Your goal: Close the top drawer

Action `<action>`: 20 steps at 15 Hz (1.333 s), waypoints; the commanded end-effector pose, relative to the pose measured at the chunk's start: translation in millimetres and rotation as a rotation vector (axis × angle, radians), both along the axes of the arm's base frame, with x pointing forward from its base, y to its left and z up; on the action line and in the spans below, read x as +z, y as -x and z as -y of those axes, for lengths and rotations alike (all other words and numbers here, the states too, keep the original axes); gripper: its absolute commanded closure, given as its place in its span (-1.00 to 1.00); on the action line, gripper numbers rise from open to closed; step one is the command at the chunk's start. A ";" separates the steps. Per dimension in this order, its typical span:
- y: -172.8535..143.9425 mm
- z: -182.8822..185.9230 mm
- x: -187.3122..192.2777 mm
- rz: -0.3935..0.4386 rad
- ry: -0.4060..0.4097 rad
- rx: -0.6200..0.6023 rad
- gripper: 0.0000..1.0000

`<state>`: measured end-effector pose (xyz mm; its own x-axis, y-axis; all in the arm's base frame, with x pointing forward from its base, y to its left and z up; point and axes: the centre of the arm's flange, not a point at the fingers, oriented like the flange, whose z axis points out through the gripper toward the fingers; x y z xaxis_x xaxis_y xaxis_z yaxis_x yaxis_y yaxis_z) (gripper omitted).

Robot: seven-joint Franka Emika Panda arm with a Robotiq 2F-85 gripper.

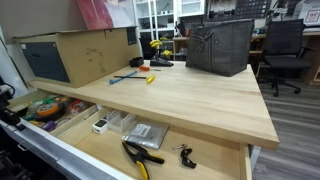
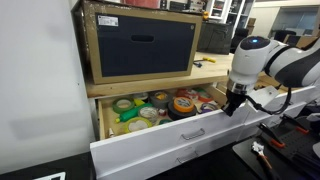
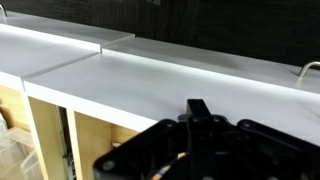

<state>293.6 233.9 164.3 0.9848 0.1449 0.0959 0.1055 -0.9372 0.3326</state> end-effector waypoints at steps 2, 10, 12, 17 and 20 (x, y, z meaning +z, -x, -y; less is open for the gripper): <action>-24.1 -0.8 -20.3 0.071 -0.017 0.033 0.99; -74.0 15.1 -19.5 0.209 0.024 0.101 0.99; -92.4 17.4 -20.5 0.242 0.030 0.108 0.99; -141.2 24.5 -15.2 0.315 0.051 0.102 0.99; -166.2 29.1 -11.9 0.346 0.055 0.077 0.99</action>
